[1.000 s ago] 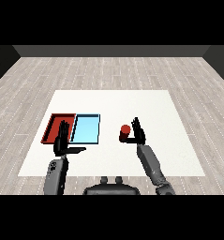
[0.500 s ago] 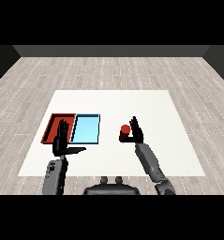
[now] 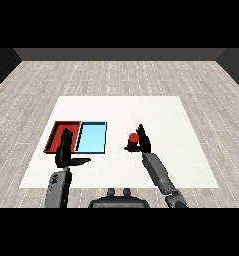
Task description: Pick the red can and put it in the red box
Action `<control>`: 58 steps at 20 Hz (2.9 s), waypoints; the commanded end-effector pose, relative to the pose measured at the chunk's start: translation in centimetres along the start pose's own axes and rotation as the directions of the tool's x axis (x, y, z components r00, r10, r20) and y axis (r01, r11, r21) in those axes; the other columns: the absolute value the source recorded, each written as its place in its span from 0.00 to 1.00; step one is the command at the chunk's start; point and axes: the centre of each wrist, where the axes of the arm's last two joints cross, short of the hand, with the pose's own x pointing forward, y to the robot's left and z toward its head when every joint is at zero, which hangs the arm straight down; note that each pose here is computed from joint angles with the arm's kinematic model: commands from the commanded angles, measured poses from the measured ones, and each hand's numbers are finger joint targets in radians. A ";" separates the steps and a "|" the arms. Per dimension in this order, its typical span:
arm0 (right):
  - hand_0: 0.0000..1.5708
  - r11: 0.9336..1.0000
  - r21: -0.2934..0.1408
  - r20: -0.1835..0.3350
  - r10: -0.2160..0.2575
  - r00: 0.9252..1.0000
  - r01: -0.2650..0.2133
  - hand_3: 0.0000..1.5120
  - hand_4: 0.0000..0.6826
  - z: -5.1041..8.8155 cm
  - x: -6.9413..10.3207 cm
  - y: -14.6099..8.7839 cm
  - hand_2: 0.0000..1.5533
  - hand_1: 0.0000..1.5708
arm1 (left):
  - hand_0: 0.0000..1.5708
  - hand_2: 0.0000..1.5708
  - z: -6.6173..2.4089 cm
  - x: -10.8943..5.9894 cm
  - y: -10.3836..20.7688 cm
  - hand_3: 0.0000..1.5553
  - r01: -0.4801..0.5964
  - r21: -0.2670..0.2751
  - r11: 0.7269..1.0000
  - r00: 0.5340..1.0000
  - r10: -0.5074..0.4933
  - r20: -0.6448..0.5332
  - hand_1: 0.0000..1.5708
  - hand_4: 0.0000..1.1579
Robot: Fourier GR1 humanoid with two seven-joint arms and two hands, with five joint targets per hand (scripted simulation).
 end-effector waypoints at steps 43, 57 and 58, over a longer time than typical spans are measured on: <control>0.91 0.979 -0.008 0.103 0.205 0.973 -0.206 0.93 0.96 -1.9 3.5 1.6 0.93 0.91 | 0.00 0.00 -0.81 -0.1 -1.4 0.00 0.054 -0.052 0.997 0.998 -0.056 -0.031 0.00 0.00; 0.91 0.990 -0.003 0.181 0.141 0.973 -0.142 0.94 0.95 -1.5 7.1 4.7 0.93 0.91 | 0.00 0.00 -2.39 -0.6 -9.9 0.00 -0.080 -0.208 0.975 0.992 0.058 -0.110 0.00 0.00; 0.91 0.990 -0.003 0.181 0.141 0.973 -0.143 0.94 0.95 -1.3 7.2 4.6 0.93 0.91 | 0.00 0.00 -2.43 -0.6 -10.0 0.00 -0.080 -0.208 0.975 0.992 0.058 -0.110 0.00 0.00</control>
